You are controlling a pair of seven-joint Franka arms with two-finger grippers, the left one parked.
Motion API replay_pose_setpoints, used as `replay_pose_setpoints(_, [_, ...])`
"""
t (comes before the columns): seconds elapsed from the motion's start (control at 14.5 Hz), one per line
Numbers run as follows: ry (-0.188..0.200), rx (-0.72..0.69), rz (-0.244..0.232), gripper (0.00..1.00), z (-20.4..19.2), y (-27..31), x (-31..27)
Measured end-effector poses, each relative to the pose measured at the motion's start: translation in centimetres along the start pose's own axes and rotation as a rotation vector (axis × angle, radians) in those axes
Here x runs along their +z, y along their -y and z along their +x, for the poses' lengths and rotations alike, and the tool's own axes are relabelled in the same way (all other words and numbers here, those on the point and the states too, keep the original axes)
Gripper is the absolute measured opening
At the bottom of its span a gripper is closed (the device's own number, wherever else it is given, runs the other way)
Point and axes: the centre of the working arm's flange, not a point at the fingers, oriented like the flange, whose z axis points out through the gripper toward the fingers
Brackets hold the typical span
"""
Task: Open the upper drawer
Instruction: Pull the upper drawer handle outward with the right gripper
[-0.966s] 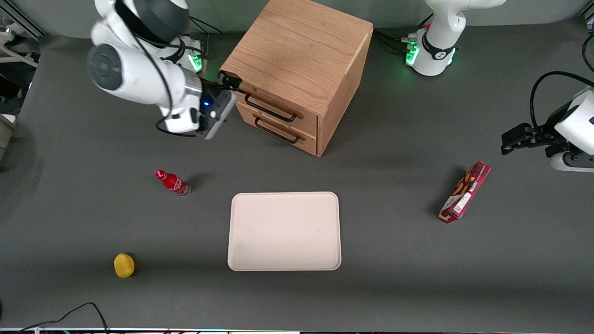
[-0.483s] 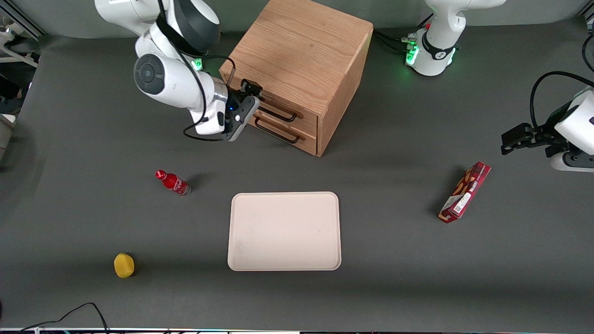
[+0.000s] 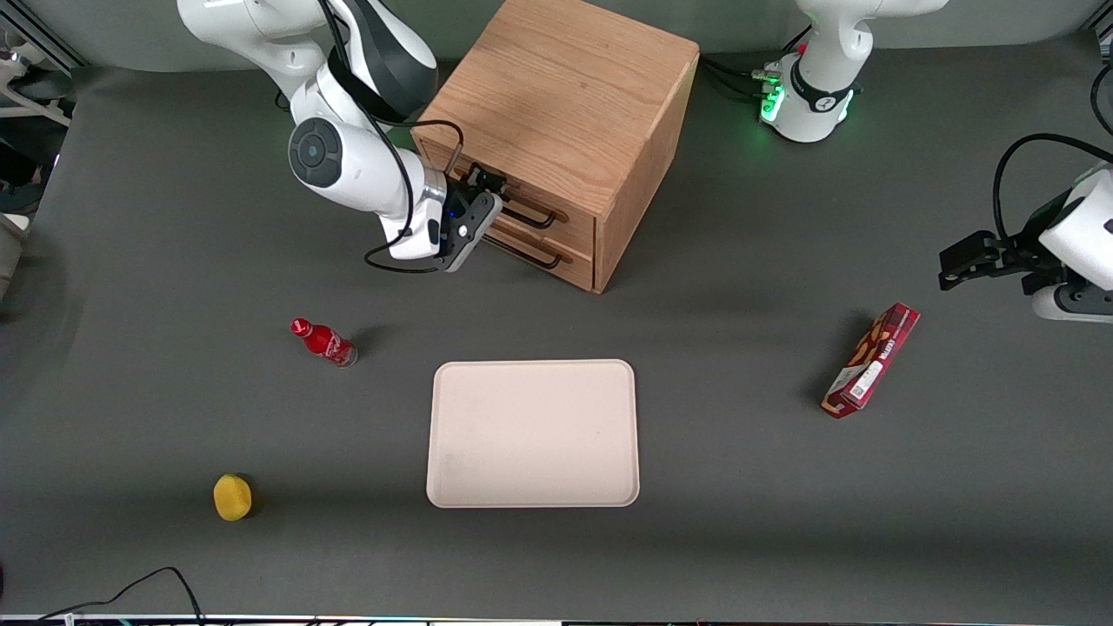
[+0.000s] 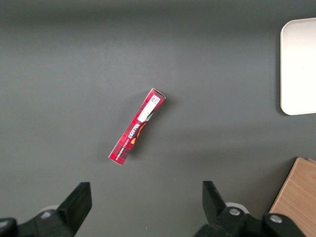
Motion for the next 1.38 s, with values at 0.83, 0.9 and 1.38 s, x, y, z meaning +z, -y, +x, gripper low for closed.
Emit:
replay_pose_setpoints(0.83, [-0.070,0.064,-0.016,1.00,3.2,-8.1,-0.1])
replay_pose_setpoints(0.9, [-0.074,0.068,-0.025,1.00,3.5,-9.2,-0.6])
replay_pose_setpoints(1.38, [-0.043,0.095,-0.050,1.00,5.8,-15.6,-3.1])
